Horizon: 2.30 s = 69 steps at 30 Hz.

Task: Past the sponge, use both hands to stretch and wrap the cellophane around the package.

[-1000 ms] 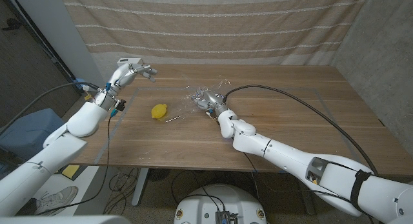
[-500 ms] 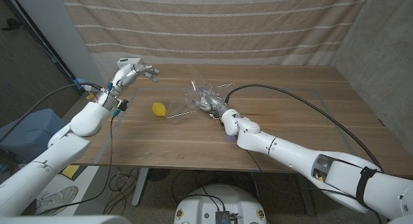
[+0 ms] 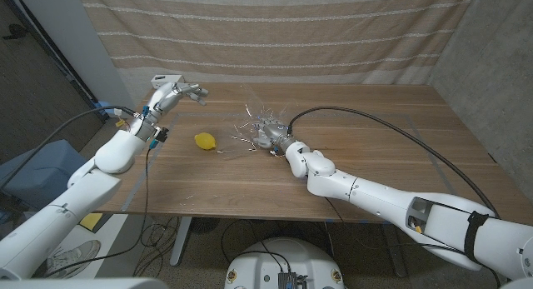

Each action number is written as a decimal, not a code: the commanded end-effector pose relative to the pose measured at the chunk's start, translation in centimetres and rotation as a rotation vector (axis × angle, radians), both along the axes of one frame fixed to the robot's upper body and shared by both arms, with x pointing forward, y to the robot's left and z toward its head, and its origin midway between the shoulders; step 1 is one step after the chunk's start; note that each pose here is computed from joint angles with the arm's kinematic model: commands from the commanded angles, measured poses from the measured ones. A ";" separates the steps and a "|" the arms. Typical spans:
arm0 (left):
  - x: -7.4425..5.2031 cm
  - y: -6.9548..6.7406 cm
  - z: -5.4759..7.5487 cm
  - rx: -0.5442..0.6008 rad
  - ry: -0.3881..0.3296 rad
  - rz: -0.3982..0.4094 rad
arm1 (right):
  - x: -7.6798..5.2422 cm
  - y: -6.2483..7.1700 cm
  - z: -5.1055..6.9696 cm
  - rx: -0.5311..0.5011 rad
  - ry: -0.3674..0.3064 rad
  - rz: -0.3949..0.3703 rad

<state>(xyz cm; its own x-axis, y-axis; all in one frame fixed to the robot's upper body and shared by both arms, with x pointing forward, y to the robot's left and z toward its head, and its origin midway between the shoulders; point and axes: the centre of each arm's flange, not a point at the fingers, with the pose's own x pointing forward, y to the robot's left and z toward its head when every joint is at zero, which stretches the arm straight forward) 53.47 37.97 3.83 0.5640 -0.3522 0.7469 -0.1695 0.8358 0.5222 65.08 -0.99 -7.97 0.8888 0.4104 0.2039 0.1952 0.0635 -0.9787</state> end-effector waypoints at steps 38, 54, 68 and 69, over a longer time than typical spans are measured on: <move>2.0 0.4 -0.4 -0.013 0.038 -0.029 | -5.3 -6.3 7.9 0.429 -0.170 0.188; 2.2 2.0 -2.1 -0.104 0.030 0.027 | -6.0 -10.4 8.2 0.771 -0.195 0.274; 3.6 2.8 -4.6 -0.244 0.059 -0.004 | -5.9 -14.7 8.5 1.029 -0.147 0.396; 3.8 2.8 -4.8 -0.254 0.063 -0.015 | -5.8 -14.9 8.5 1.046 -0.138 0.402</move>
<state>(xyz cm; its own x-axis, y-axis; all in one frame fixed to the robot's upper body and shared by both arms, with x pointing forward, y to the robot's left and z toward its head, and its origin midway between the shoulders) 56.18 40.37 0.87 0.5980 -0.2200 0.7707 -0.1693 0.9052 0.3897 59.32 -12.67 0.28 0.6912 0.2879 0.6629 0.1747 0.8235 -0.5398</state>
